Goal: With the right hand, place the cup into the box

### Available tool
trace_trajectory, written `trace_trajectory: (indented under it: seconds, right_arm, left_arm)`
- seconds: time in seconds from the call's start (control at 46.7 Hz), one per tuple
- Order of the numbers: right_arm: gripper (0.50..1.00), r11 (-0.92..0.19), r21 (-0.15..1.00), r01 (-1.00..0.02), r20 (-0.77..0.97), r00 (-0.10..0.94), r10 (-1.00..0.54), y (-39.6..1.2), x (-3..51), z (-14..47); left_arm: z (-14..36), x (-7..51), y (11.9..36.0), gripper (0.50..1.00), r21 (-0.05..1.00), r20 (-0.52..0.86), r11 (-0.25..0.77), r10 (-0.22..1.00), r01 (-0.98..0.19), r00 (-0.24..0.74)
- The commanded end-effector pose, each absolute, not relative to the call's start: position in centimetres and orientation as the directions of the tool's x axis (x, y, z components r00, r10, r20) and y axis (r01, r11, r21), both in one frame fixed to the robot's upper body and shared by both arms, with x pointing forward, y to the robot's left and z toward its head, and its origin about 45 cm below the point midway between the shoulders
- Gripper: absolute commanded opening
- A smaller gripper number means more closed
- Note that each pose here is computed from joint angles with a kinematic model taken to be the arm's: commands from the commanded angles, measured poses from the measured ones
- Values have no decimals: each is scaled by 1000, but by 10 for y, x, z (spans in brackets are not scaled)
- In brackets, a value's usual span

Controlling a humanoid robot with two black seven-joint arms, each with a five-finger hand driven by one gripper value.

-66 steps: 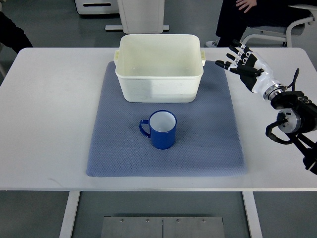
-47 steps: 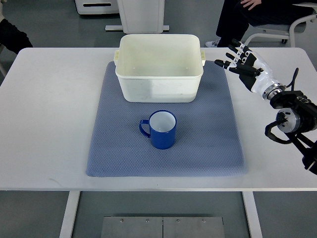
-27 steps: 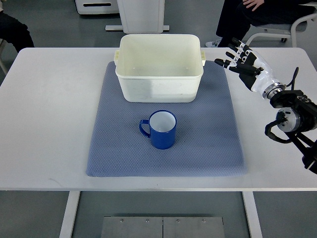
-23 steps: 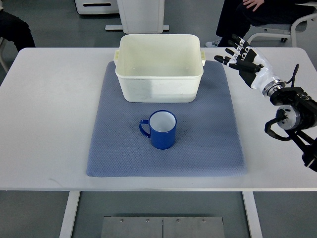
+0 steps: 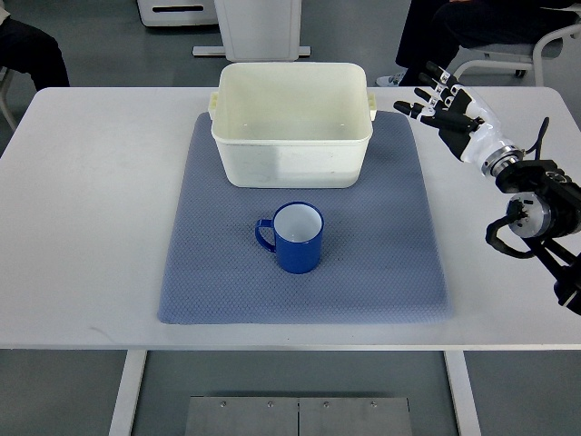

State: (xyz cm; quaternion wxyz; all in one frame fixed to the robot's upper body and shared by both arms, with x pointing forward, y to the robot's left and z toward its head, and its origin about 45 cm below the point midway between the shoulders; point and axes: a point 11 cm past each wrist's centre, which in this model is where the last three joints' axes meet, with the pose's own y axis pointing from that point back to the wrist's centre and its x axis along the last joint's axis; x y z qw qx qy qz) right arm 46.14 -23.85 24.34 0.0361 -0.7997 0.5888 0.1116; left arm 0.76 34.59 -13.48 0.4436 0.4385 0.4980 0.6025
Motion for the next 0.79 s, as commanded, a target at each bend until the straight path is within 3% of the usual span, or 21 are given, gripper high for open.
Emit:
trace_trajectory:
  seconds: [0.0, 0.77]
  right_arm:
    - [1000, -304, 73, -950, -220, 282, -934, -239, 462, 244]
    - [1000, -319, 26, -947, -213, 307, -928, -232, 469, 267]
  left_arm:
    - [-135, 8, 346, 1000, 989, 86, -110, 971, -98, -222]
    - [-135, 8, 346, 1000, 989, 86, -110, 971, -98, -222]
